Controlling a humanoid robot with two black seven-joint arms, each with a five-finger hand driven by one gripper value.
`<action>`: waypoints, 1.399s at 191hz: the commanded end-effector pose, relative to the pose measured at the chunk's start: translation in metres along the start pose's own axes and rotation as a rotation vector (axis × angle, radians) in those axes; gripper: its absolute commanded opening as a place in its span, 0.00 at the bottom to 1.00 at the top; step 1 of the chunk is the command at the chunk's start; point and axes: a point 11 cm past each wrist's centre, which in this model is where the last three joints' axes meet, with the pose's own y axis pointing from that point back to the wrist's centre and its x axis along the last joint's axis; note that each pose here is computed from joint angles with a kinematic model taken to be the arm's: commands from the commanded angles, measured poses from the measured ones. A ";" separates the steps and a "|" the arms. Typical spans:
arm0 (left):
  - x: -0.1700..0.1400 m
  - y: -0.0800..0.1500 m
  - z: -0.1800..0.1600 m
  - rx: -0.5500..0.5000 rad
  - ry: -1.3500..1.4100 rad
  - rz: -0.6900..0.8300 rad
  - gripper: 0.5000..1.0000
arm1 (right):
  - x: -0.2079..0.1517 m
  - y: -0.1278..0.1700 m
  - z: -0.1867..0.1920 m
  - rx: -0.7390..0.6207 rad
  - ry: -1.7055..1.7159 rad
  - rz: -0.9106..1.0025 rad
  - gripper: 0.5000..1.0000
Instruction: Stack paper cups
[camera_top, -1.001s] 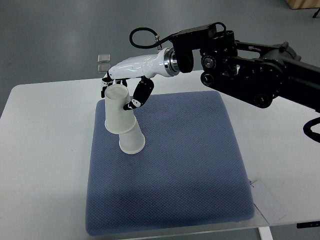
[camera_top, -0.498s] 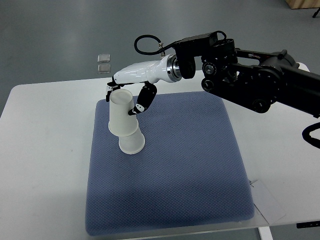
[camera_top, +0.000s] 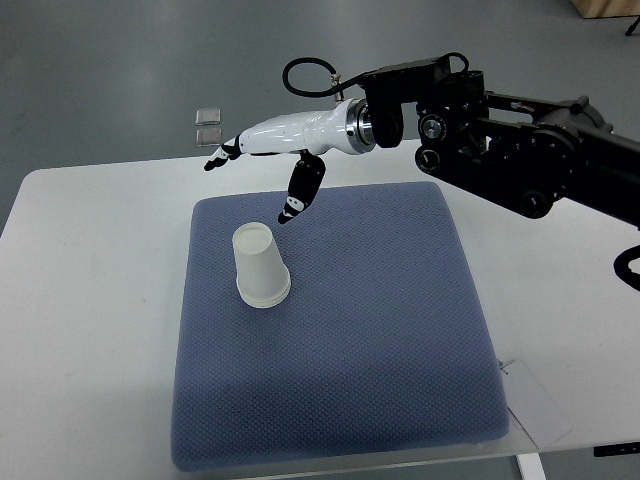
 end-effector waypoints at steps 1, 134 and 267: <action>0.000 0.000 0.000 0.000 0.000 0.000 1.00 | 0.012 0.012 0.021 -0.025 -0.097 0.101 0.83; 0.000 0.000 0.000 0.000 0.000 0.000 1.00 | -0.064 0.091 0.200 -0.364 -1.133 0.703 0.83; 0.000 0.000 0.000 0.000 0.000 0.000 1.00 | -0.138 0.112 0.228 -0.424 -1.527 0.907 0.83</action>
